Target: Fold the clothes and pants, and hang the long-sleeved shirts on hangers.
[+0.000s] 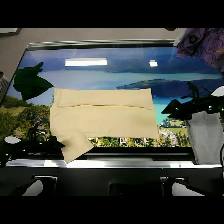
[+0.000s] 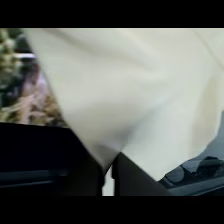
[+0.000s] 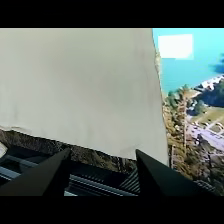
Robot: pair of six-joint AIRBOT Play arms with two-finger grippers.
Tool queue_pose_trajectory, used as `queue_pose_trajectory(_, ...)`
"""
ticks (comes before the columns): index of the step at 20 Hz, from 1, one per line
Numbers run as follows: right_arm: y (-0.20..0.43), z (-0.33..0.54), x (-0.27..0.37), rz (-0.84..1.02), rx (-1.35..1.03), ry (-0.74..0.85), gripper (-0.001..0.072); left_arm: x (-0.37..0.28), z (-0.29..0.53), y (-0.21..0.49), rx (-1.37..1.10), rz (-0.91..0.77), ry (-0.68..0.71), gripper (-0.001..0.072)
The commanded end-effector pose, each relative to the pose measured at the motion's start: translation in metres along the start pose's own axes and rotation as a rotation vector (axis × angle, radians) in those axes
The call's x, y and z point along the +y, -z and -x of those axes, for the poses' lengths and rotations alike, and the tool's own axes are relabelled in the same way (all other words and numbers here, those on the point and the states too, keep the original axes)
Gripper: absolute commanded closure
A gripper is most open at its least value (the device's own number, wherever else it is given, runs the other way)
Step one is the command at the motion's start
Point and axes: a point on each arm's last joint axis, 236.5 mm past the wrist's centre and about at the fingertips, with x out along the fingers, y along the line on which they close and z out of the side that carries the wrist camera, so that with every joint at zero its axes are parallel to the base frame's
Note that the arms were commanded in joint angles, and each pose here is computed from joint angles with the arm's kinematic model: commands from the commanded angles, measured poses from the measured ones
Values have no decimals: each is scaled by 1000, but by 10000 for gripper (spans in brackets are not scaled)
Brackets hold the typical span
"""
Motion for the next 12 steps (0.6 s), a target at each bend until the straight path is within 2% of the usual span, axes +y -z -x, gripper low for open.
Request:
queue_pose_trajectory(1,13,1,-15,32,56,61,240,-9,-5,4,16,-1,24,682)
queue_pose_trajectory(6,26,-15,-53,-8,73,144,240,-11,-4,9,39,-2,33,683)
queue_pose_trajectory(12,61,-64,-64,-57,123,70,232,-12,-4,13,54,-2,38,683)
